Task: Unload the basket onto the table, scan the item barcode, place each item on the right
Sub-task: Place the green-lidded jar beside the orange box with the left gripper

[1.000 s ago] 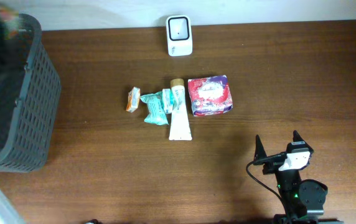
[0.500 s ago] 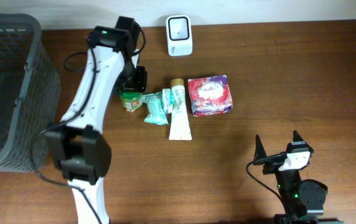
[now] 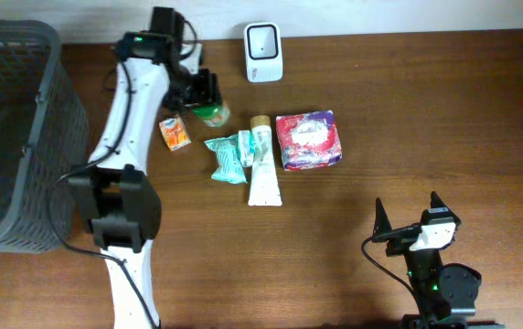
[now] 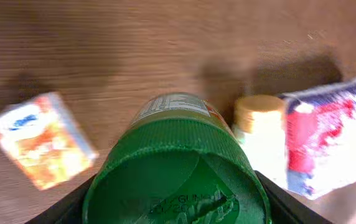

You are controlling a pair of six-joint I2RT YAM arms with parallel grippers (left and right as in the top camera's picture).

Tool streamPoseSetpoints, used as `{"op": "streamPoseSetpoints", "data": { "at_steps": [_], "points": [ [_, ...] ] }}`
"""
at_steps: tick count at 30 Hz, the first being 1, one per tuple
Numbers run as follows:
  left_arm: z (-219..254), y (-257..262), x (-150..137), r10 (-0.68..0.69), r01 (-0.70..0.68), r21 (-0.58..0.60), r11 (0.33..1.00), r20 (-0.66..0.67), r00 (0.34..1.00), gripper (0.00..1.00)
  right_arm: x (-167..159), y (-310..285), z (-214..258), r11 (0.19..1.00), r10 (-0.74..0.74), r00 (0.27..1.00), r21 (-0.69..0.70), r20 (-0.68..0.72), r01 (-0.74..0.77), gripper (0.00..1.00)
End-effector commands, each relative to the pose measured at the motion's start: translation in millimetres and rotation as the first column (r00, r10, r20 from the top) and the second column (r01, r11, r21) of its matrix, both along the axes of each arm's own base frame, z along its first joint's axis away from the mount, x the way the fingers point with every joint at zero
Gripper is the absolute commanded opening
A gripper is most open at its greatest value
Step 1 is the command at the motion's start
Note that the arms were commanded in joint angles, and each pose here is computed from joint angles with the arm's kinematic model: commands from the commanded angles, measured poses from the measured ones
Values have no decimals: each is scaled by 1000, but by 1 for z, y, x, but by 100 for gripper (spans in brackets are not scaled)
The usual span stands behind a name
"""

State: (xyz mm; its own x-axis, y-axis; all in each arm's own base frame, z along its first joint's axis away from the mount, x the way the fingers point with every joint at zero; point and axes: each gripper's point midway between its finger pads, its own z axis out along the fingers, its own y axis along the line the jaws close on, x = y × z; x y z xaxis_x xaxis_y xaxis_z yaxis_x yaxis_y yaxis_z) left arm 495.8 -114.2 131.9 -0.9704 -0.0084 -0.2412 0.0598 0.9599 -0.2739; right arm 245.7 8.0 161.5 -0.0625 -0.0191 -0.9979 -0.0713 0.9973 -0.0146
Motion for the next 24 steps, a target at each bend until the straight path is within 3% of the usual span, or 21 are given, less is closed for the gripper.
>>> {"op": "streamPoseSetpoints", "data": {
  "at_steps": [1, 4, 8, 9, 10, 11, 14, 16, 19, 22, 24],
  "points": [
    [-18, 1, -3, -29, 23, 260, 965, 21, 999, 65, 0, -2, -3, 1000, -9, 1000, 4, -5, 9, 99],
    [-48, 23, 11, 3, -14, 392, 920, 27, 1000, 67, 0, -2, -3, 1000, -9, 1000, 4, -5, 9, 99],
    [-88, 18, 4, 21, 4, 329, 944, -74, 997, 71, 0, -2, -3, 1000, -9, 1000, 4, -5, 9, 99],
    [-89, 13, 4, 14, 12, 317, 949, -78, 997, 77, 0, -2, -3, 1000, -9, 1000, 4, -5, 9, 99],
    [-85, 11, 4, 9, 13, 315, 949, -69, 998, 99, 0, -2, -3, 1000, -9, 1000, 4, -5, 9, 99],
    [-80, 10, 5, 8, 13, 314, 949, -65, 998, 99, 0, -2, -3, 1000, -9, 1000, 4, -5, 9, 99],
    [-12, 8, 7, 5, -1, 290, 957, -13, 1000, 99, 0, -2, -3, 1000, -9, 1000, 4, -5, 9, 99],
    [75, -1, 4, -5, -23, 208, 978, 131, 991, 99, 0, -2, -3, 1000, -9, 1000, 4, -5, 9, 98],
    [183, -12, -19, -15, -8, 62, 998, 371, 928, 99, 0, -2, -3, 1000, -9, 1000, 4, -5, 9, 99],
    [225, -39, -52, -131, 171, -54, 984, 428, 894, 99, 0, -2, -3, 1000, -9, 1000, 4, -5, 9, 99],
    [236, -38, -76, -175, 214, -50, 976, 416, 892, 99, 0, -2, -3, 1000, -9, 1000, 4, -5, 9, 98]
  ]
}}
